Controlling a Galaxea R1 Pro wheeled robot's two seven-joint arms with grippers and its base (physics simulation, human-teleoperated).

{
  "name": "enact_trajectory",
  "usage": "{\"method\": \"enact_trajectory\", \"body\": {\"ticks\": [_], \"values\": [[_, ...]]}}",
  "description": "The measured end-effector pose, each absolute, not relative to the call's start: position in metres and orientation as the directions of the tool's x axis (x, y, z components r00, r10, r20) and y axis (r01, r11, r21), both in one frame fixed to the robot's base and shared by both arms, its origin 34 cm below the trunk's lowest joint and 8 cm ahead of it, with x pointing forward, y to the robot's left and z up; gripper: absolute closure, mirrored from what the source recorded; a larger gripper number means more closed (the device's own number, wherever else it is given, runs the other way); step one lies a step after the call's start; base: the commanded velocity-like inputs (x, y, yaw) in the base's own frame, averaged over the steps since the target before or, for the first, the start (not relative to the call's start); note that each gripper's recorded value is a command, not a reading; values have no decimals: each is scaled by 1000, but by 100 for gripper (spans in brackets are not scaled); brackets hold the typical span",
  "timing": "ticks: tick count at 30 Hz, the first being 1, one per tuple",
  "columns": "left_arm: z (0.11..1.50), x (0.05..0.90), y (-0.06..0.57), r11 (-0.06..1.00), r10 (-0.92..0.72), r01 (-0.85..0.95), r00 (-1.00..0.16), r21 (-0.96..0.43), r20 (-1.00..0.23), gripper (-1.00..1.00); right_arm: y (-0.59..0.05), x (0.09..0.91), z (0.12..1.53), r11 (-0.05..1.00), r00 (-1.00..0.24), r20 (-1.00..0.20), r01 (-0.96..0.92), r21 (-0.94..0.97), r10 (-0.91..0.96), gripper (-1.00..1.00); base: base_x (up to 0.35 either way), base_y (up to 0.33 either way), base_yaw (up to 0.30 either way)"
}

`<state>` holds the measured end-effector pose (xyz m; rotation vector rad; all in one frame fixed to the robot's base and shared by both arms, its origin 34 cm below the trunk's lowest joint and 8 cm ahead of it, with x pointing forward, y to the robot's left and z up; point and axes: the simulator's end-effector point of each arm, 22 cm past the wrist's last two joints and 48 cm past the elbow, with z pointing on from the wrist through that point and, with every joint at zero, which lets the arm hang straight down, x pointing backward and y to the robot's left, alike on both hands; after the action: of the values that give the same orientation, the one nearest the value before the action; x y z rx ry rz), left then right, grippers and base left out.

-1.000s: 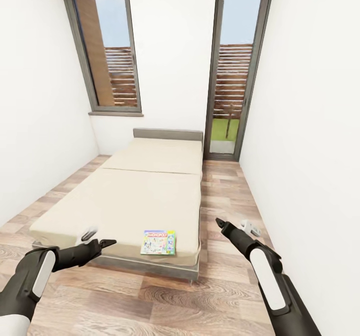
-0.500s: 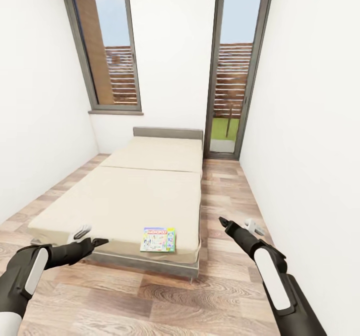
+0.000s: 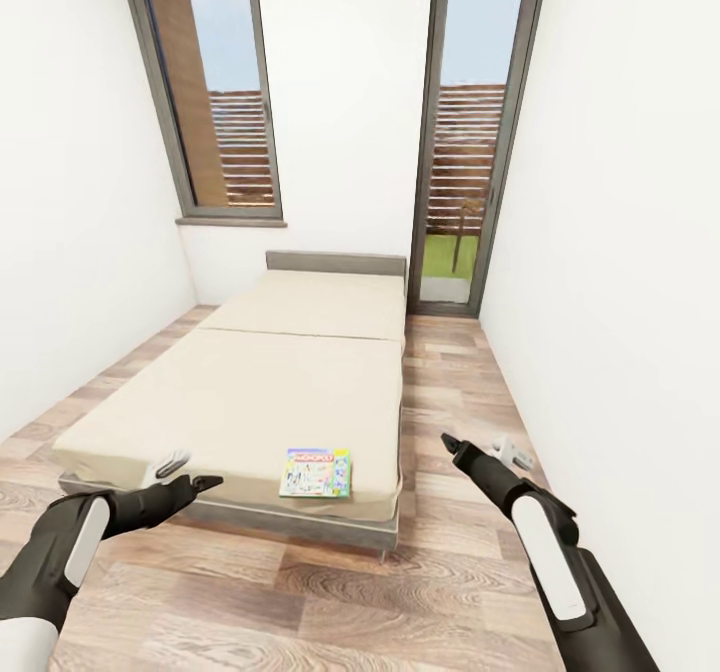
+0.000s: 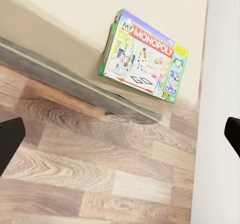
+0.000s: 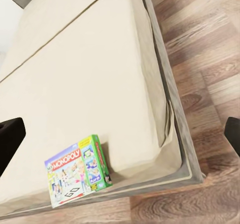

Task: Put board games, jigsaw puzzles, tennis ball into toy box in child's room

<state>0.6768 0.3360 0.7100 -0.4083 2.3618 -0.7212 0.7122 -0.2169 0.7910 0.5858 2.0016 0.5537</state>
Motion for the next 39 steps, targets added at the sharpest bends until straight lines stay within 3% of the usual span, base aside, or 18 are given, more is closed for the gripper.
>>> {"method": "enact_trajectory", "body": {"ticks": [39], "values": [[629, 682, 305, 681, -508, -29, -738, -732, -444, -100, -221, 691, 736, 763, -396, -675, 118, 636, 623, -100, 0, 0, 0]]}}
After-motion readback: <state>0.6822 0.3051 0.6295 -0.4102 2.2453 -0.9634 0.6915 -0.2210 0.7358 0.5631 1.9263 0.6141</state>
